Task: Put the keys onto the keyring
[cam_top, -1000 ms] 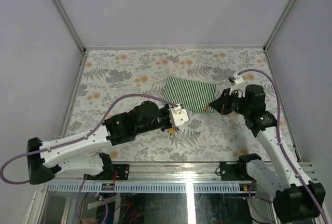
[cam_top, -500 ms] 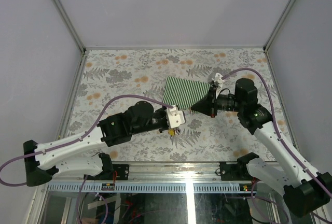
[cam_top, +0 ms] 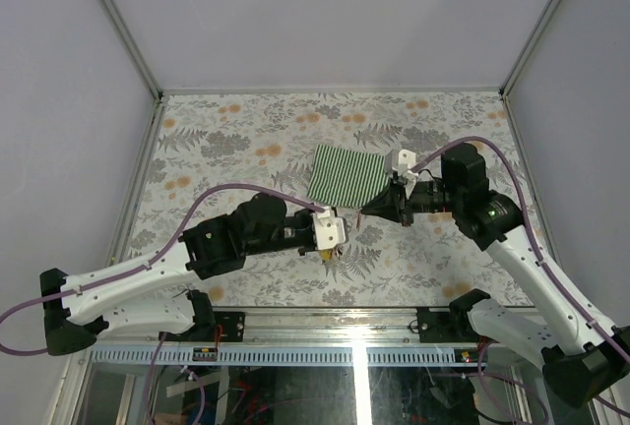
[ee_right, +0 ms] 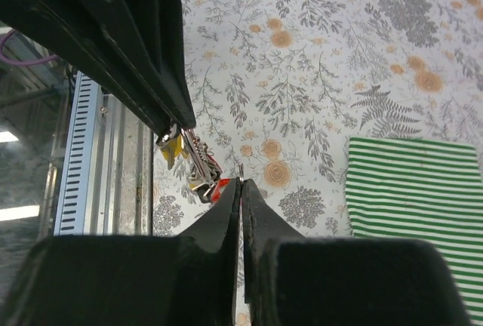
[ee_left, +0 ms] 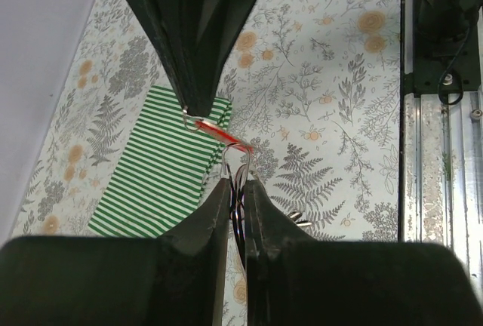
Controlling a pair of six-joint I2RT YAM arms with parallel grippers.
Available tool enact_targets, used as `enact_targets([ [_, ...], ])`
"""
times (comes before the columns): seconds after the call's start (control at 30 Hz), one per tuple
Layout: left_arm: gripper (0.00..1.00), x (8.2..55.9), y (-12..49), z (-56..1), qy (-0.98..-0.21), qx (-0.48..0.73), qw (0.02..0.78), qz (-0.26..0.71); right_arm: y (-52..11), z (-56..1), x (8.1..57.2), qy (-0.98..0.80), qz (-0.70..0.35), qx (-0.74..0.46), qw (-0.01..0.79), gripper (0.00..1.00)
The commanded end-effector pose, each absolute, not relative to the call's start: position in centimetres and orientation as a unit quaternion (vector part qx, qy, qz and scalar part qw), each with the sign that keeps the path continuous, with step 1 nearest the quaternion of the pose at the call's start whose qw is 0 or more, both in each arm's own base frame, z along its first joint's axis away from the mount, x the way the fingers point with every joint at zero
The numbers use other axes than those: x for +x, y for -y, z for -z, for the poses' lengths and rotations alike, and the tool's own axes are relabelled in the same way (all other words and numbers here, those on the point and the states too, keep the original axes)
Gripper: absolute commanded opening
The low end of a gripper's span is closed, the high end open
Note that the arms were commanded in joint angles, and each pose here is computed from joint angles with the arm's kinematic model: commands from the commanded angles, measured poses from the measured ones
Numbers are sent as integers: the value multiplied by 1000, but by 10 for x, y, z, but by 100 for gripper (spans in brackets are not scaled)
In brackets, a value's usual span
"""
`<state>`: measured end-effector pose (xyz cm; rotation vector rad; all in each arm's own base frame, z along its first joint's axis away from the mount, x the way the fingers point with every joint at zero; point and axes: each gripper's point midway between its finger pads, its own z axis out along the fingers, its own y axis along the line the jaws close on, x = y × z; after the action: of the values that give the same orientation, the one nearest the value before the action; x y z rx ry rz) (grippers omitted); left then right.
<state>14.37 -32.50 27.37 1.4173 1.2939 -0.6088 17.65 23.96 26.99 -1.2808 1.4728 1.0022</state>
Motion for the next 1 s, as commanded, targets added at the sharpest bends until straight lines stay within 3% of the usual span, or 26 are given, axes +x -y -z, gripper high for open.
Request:
enact_targets([
  [0.0,0,140,327,-290,-517,603,547,265,-242,-297,164,-542,-407,-571,463,0],
  [0.97,0,131,329,-285,-503,623,531,277,-263,-291,149,-483,-416,-642,426,0],
])
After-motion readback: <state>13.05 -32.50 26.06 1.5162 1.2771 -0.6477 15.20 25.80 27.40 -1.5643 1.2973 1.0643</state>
